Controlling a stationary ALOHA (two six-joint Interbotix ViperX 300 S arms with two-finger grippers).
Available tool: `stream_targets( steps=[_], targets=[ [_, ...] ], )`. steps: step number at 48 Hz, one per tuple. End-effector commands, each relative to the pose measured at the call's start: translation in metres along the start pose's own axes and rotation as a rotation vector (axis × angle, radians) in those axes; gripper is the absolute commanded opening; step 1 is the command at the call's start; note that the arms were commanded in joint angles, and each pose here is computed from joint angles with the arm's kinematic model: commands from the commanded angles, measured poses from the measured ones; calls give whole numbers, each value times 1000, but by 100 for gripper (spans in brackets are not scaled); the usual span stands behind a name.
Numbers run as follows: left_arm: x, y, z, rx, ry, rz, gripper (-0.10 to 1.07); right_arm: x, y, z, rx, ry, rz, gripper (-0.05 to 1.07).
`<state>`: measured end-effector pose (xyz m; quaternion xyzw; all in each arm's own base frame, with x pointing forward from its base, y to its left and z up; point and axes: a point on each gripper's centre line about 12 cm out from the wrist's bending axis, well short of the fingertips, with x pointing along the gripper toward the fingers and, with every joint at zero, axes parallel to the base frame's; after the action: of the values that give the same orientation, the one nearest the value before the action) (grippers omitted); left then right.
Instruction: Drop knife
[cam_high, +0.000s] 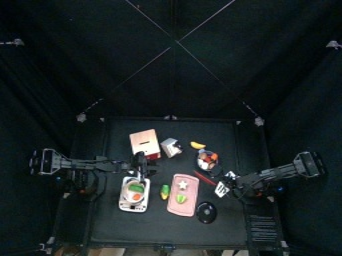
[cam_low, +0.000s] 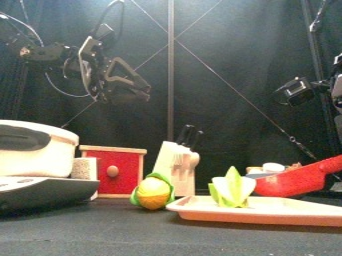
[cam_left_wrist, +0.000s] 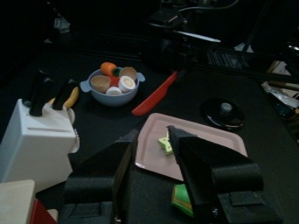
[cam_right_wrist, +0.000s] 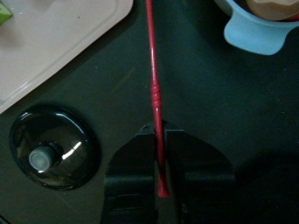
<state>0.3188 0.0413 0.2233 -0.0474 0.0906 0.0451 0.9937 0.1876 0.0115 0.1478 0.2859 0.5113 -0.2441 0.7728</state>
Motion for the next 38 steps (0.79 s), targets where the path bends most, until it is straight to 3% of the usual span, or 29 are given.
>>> stream_targets(
  steps=[1,20,28,38],
  targets=[
    [-2,0,9,0,-35,0,75,0,-2,5,23,-11,-4,41],
    [2,1,4,-1,-17,2,75,7,-8,10,58,-4,-41,75],
    [2,0,4,-4,-17,1,75,6,-6,12,57,-7,-35,84],
    [2,0,3,-3,-15,0,75,7,-7,12,38,-16,-38,85]
  ],
)
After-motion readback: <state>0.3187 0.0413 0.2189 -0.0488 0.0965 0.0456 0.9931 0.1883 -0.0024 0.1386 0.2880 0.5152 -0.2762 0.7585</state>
